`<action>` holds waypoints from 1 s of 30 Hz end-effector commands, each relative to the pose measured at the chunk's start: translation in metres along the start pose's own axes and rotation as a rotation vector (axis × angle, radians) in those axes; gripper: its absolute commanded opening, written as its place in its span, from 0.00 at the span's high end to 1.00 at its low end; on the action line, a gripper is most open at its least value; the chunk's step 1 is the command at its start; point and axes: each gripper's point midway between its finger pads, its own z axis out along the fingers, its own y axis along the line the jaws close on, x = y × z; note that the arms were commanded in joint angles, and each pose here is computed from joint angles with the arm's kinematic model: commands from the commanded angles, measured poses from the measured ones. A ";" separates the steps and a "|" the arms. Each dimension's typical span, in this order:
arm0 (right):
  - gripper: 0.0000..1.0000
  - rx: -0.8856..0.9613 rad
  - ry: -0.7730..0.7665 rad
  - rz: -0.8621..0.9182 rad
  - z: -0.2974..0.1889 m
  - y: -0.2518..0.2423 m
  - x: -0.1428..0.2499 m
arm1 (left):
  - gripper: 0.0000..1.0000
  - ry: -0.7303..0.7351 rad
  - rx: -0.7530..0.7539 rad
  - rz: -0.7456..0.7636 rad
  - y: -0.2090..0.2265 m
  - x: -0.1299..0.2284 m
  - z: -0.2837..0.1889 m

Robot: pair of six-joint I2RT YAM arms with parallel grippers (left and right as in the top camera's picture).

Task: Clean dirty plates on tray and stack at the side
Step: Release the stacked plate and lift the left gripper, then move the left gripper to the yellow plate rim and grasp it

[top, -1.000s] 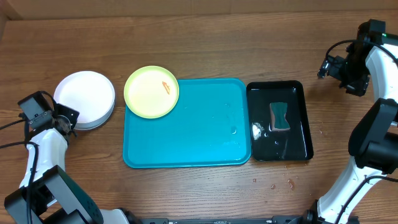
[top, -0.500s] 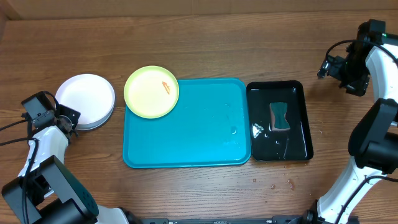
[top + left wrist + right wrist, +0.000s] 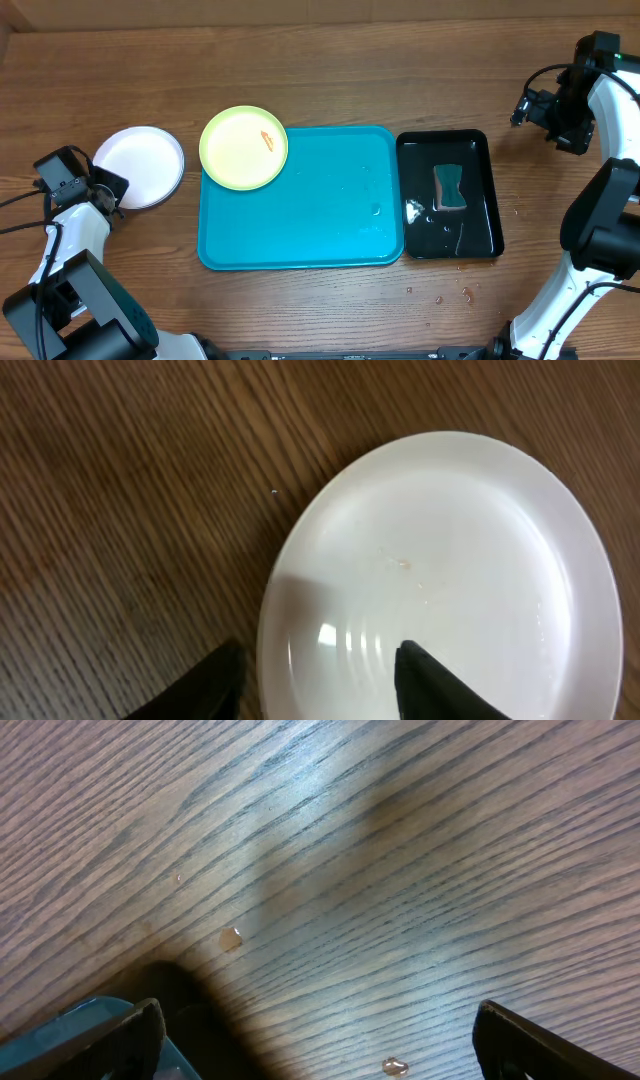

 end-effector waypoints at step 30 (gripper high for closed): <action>0.00 -0.011 -0.049 -0.003 -0.018 0.003 -0.007 | 0.65 0.300 0.107 0.588 -0.158 0.096 -0.059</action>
